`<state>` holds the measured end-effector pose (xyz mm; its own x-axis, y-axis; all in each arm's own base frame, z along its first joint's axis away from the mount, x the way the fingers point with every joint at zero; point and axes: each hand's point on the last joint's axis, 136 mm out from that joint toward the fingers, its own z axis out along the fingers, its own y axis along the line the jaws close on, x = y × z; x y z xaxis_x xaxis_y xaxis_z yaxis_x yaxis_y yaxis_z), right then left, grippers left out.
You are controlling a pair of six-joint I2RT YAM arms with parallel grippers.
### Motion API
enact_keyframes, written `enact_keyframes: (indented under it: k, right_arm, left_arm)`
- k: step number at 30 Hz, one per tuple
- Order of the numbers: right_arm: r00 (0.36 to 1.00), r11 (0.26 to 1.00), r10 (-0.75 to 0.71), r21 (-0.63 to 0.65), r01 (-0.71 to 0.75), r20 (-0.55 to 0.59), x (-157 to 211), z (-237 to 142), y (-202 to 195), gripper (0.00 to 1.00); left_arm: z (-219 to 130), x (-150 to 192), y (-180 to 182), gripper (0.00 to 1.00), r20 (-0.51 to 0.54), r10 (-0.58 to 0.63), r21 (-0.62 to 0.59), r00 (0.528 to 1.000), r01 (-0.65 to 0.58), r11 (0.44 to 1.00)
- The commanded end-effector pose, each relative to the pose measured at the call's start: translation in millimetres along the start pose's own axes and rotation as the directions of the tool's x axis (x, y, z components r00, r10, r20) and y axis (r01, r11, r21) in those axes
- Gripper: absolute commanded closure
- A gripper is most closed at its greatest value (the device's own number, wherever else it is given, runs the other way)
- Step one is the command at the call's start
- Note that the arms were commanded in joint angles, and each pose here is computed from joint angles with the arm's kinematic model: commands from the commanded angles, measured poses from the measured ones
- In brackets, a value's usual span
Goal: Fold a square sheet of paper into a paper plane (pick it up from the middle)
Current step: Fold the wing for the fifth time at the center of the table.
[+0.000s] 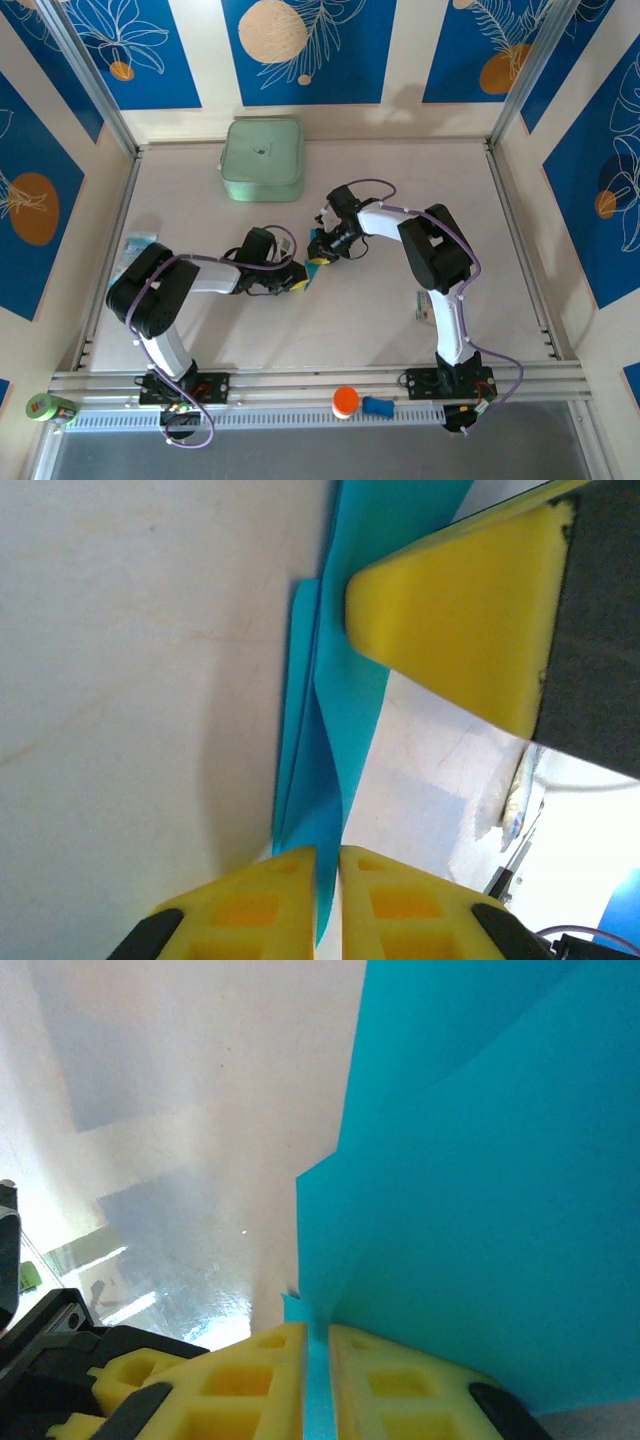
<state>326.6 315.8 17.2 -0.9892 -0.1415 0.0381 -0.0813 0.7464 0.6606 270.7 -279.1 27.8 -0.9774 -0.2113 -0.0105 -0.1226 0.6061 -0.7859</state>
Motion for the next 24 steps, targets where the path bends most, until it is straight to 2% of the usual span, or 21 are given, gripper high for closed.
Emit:
enact_keyframes:
  k: [1,15,20,24]
  right_arm:
    - [0.997,0.992,0.073,0.104,-0.068,-0.038,10.2,15.5,-33.7,0.84]
    - [0.994,0.988,0.096,0.126,-0.089,-0.051,13.1,17.5,-40.2,0.85]
    - [0.993,0.988,0.102,0.124,-0.095,-0.056,13.6,18.6,-40.7,0.85]
    - [0.992,0.987,0.109,0.128,-0.101,-0.057,14.2,18.7,-41.5,0.85]
  left_arm:
    - [-2.9,3.6,8.4,0.86,-0.013,-0.012,-0.048,1.0,0.011,0.999]
    - [-0.1,9.5,30.4,0.89,-0.036,-0.022,-0.138,0.999,0.017,0.99]
    - [-9.9,3.9,11.6,0.87,-0.009,0.013,-0.116,1.0,-0.014,0.993]
    - [-30.8,-8.0,-1.0,0.82,0.07,0.061,-0.16,0.996,-0.049,0.986]
